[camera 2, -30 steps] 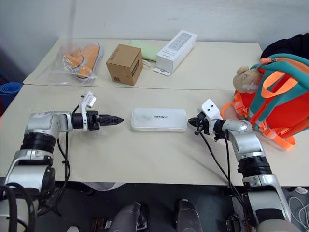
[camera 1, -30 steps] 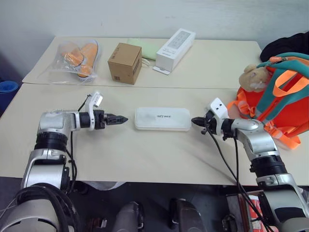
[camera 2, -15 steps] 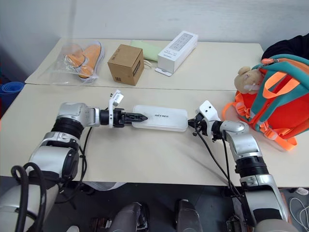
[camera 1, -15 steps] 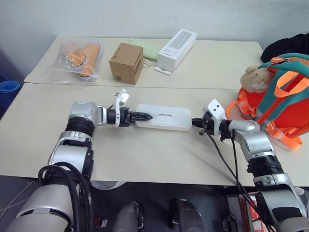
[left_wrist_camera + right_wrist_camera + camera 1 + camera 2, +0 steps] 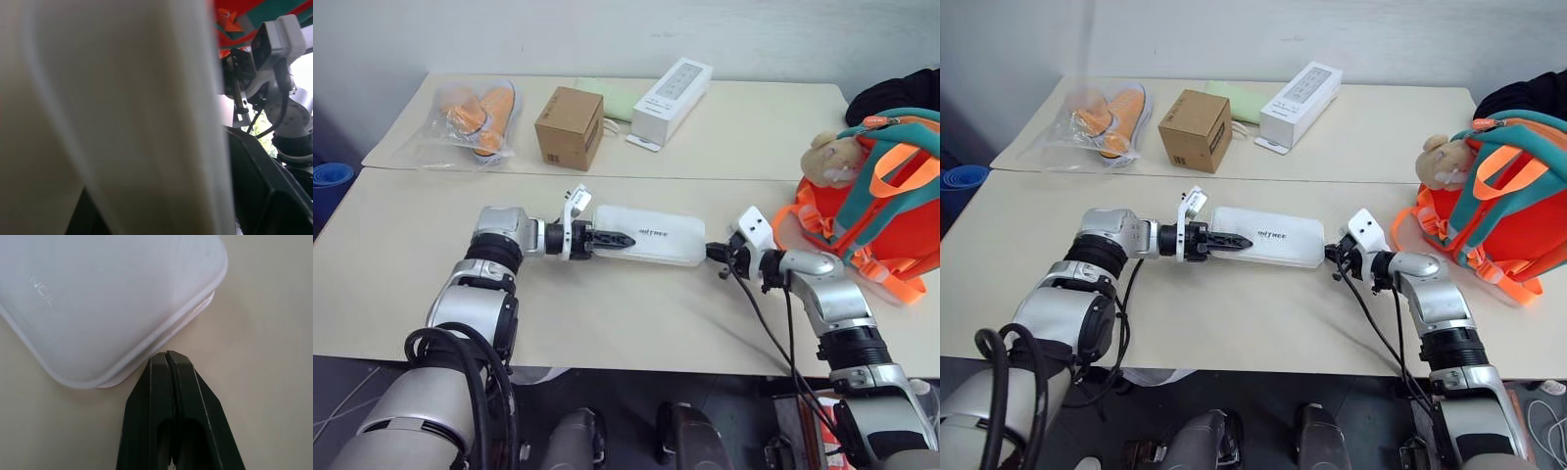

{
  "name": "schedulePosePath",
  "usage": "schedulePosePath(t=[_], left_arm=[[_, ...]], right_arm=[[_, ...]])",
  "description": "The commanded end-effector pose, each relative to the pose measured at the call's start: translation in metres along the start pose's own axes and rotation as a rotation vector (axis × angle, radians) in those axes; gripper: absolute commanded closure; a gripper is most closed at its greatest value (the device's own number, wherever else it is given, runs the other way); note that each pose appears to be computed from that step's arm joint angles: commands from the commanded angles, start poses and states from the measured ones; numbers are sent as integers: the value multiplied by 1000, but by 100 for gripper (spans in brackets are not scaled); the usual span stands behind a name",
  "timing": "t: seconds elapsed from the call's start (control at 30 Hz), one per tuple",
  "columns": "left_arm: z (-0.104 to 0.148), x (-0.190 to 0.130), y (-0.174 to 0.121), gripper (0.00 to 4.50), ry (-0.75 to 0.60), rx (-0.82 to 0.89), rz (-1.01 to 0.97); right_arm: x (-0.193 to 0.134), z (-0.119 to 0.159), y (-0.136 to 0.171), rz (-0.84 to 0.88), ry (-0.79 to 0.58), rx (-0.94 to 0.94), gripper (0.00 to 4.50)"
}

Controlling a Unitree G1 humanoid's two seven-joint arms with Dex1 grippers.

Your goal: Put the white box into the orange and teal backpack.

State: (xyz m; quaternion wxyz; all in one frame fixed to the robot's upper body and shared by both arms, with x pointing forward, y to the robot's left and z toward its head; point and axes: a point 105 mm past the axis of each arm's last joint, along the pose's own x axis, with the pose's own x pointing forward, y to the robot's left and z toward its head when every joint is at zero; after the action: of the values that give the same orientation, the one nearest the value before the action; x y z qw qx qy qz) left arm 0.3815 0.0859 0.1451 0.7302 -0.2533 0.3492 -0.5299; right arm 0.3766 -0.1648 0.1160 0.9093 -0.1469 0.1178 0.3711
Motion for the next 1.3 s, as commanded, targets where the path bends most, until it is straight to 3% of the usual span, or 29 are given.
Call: schedulePosePath(t=[0.03,0.2,0.33,0.4,0.57,0.73,0.8,1.1,1.3], left_arm=[[8,-9,-7,310,-9,32,-9],[10,-14,-15,311,-36,38,-53],[13,-19,-31,311,-75,50,-102],[17,-26,-46,311,-114,65,-151],[19,-50,-85,311,-183,158,-218],[20,-65,-105,311,-213,258,-169],[19,-66,-107,311,-204,285,-143],[20,-60,-122,311,-208,422,-119],[19,-65,-124,311,-217,454,-105]], right_arm=[[-9,2,-4,-25,-23,-1,450],[-22,5,-5,-66,-64,13,450],[-52,11,-5,-93,-98,78,433],[-83,15,0,-89,-123,141,393],[-175,16,-10,-217,-83,224,221],[-221,29,-44,-387,-137,321,56],[-222,31,-51,-406,-161,347,1],[-162,22,-81,-456,-216,432,1],[-140,25,-105,-523,-296,486,1]])
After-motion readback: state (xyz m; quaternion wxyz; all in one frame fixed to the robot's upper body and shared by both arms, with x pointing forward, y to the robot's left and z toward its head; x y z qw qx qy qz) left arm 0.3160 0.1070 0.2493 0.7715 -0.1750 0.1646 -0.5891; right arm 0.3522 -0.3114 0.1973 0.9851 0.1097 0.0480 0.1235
